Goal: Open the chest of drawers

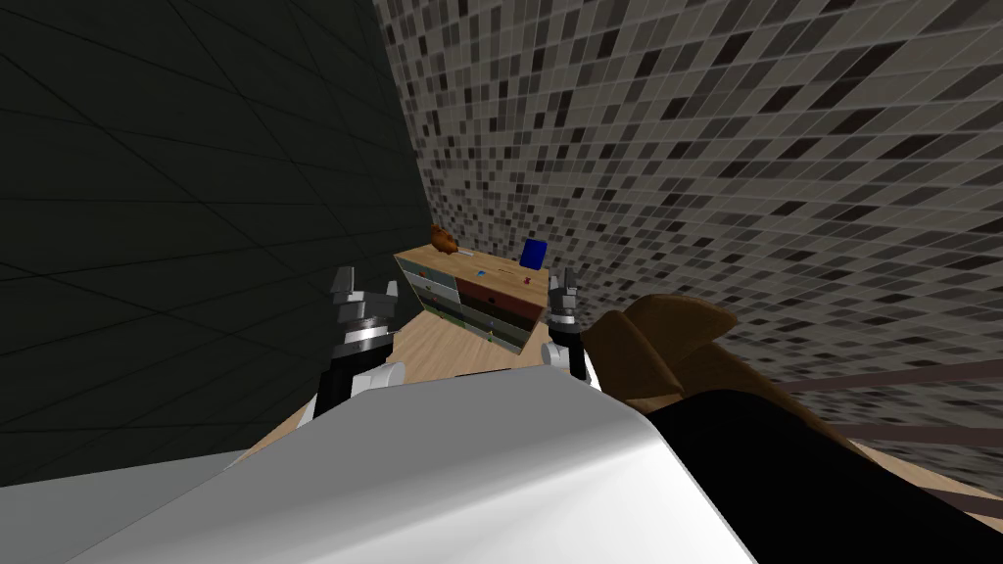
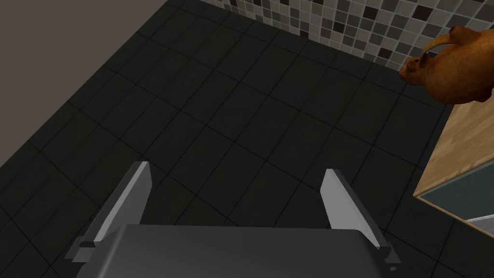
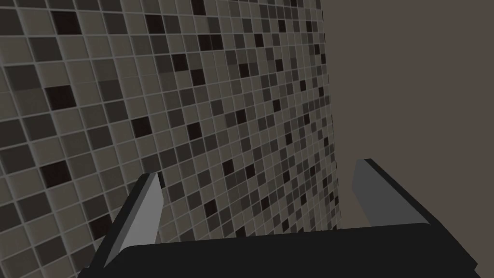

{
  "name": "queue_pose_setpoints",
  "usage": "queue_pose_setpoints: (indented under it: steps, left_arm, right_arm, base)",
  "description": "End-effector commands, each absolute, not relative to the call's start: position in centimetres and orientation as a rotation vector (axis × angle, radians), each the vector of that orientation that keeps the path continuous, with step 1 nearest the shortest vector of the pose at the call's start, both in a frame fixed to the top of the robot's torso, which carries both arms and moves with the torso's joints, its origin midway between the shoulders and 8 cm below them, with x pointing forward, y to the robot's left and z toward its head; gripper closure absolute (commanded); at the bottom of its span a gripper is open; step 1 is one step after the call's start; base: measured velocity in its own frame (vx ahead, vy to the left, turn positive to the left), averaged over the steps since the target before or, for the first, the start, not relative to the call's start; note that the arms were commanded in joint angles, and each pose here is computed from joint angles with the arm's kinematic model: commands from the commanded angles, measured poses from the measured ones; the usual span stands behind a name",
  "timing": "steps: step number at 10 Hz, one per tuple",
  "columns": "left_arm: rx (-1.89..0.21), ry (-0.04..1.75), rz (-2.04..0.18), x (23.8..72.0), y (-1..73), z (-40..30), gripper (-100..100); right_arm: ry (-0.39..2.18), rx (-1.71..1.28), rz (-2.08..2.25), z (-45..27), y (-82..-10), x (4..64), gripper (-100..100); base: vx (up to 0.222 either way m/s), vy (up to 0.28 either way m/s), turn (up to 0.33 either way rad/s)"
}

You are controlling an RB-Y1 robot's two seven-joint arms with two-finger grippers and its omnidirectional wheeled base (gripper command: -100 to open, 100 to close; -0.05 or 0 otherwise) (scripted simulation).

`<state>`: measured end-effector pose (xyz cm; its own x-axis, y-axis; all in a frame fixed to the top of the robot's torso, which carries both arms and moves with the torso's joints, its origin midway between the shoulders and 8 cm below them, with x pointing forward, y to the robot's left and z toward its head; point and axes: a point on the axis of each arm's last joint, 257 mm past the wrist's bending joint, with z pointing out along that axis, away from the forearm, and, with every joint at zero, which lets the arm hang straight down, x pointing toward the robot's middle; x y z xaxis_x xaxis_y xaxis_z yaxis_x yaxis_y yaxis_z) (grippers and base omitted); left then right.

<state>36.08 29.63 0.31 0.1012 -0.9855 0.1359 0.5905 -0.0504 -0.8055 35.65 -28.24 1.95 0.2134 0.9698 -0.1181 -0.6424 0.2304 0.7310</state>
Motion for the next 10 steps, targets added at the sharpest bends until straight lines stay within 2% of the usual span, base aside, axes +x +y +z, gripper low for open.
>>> queue_pose_setpoints:
  steps: [1, 9, 10]
  left_arm:
    - [-0.865, 0.595, -1.410, 36.08, 29.63, 0.31, 0]
    - [-0.865, 0.594, -1.410, 36.07, 29.63, 0.33, 0]
    - [-0.842, 0.638, -1.410, 36.36, 29.15, 0.01, -100]
  right_arm:
    - [0.647, 0.615, 1.221, 1.95, -28.24, 35.65, 0]
    - [0.647, 0.614, 1.222, 1.97, -28.24, 35.64, 0]
    - [0.647, 0.614, 1.222, 1.97, -28.24, 35.64, 0]
  base:
    - [0.000, 0.000, 0.000]
    - [0.000, 0.000, 0.000]
    - [0.012, -0.007, -0.017]
